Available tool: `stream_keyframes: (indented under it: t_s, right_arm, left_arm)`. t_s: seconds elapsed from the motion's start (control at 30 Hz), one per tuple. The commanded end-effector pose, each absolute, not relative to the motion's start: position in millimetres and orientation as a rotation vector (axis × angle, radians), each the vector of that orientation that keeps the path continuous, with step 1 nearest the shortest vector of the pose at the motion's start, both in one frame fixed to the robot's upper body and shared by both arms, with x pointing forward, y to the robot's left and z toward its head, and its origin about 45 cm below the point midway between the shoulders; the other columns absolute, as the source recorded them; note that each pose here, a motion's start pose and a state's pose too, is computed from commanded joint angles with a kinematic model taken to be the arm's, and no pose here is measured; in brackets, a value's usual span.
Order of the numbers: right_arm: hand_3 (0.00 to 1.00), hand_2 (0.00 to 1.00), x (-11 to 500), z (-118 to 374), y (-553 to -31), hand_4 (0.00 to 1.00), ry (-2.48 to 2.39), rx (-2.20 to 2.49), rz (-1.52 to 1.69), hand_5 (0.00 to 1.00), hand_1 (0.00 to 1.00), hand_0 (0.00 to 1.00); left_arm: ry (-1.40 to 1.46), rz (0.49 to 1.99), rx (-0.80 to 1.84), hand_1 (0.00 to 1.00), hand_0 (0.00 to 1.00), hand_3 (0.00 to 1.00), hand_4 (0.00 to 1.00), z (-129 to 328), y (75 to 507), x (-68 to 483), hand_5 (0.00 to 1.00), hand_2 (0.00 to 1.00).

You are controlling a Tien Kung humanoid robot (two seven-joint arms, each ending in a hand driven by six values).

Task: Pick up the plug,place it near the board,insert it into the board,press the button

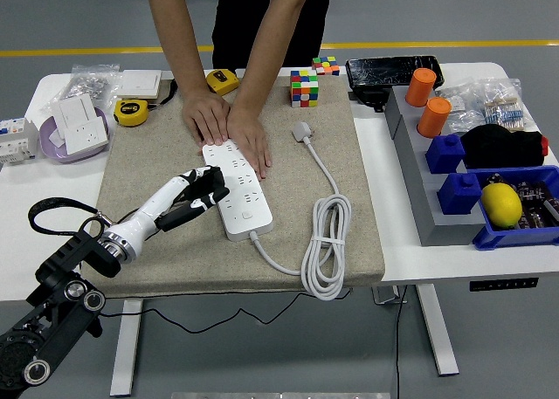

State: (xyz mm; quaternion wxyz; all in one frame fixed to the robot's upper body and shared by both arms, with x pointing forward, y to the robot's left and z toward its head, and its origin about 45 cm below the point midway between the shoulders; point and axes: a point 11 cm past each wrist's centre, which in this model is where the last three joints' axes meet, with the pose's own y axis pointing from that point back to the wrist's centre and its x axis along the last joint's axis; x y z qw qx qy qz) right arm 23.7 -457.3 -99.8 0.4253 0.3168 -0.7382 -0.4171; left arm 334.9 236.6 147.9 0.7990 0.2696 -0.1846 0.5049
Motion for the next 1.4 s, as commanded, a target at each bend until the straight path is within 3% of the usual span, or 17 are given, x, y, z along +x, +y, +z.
stream_keyframes:
  t_s: [1.4]
  right_arm:
    - [0.847, 0.869, 24.5, -98.3, -460.9, 0.998, -1.846, 0.790, -1.034, 0.914, 0.941, 0.987]
  left_arm:
    - [-0.479, 0.977, 0.611, 0.996, 0.998, 0.913, 0.998, 148.7, 210.1, 339.3, 0.998, 0.943]
